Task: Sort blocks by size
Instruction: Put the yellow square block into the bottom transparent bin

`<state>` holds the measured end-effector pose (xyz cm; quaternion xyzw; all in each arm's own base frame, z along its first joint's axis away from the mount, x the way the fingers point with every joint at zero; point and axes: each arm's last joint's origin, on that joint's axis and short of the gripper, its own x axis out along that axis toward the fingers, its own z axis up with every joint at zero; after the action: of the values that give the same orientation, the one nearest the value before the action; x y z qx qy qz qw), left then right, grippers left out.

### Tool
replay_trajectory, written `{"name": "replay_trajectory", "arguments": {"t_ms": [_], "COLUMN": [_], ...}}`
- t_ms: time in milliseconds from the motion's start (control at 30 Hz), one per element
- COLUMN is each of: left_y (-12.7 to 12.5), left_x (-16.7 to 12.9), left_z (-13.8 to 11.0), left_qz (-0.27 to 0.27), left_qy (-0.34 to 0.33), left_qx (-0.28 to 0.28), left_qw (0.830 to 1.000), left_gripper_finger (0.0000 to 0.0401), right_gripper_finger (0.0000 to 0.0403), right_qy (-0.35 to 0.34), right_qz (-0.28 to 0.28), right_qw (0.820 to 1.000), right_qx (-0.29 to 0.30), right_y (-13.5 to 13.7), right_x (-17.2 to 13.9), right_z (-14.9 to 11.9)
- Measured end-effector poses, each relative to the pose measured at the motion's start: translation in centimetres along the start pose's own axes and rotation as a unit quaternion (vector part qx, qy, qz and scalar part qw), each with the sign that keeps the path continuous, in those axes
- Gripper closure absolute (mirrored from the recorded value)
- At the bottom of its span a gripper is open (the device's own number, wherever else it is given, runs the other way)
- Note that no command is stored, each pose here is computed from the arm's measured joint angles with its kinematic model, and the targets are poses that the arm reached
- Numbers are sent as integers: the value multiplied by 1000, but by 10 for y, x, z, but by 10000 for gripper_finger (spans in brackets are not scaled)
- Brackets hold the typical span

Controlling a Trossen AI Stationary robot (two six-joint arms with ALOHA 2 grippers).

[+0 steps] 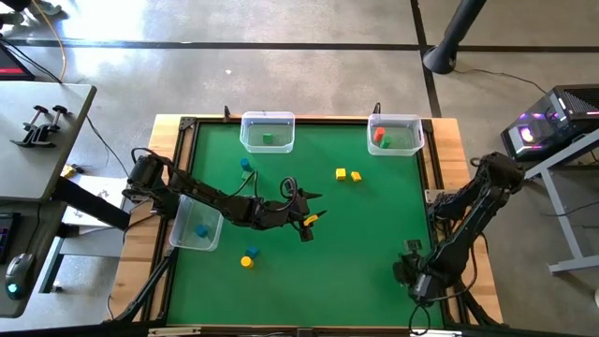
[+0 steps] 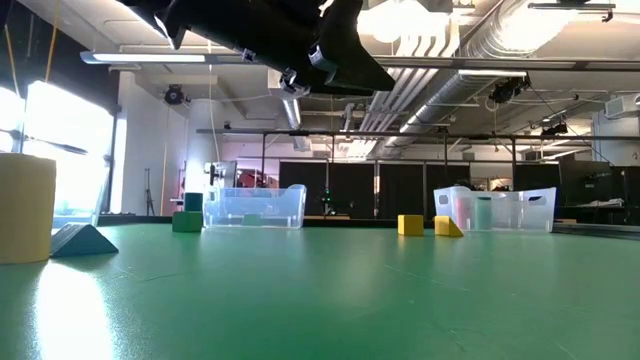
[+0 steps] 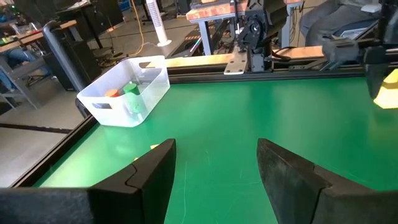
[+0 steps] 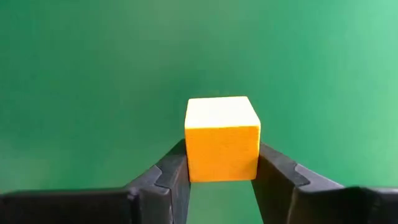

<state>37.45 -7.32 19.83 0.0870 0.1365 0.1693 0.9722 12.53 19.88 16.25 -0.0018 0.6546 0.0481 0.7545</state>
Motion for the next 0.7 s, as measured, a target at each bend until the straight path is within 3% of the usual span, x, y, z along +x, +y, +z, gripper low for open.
{"name": "replay_trajectory", "arguments": {"t_ms": [133,267,500,600,700], "left_y": [-4,-10,-44,-56,-63], "left_x": [-3,-5,-6,-2,5], "left_z": [3,7,0,0,-4], "left_qz": [-6,-10,-24,-14,-14], "left_qy": [-12,-41,-113,-121,-120], "left_qx": [19,37,147,211,260], "left_qw": [1000,998,982,970,958], "left_gripper_finger": [191,191,191,191,191], "right_gripper_finger": [274,274,274,274,274], "right_qy": [-135,-287,-509,-576,-615], "right_qz": [-40,-33,67,85,105], "right_qw": [990,956,856,811,781], "right_qx": [26,47,64,56,28], "right_y": [-22,-46,-91,-107,-117], "right_x": [-4,0,15,10,1], "right_z": [6,12,28,34,40]}}
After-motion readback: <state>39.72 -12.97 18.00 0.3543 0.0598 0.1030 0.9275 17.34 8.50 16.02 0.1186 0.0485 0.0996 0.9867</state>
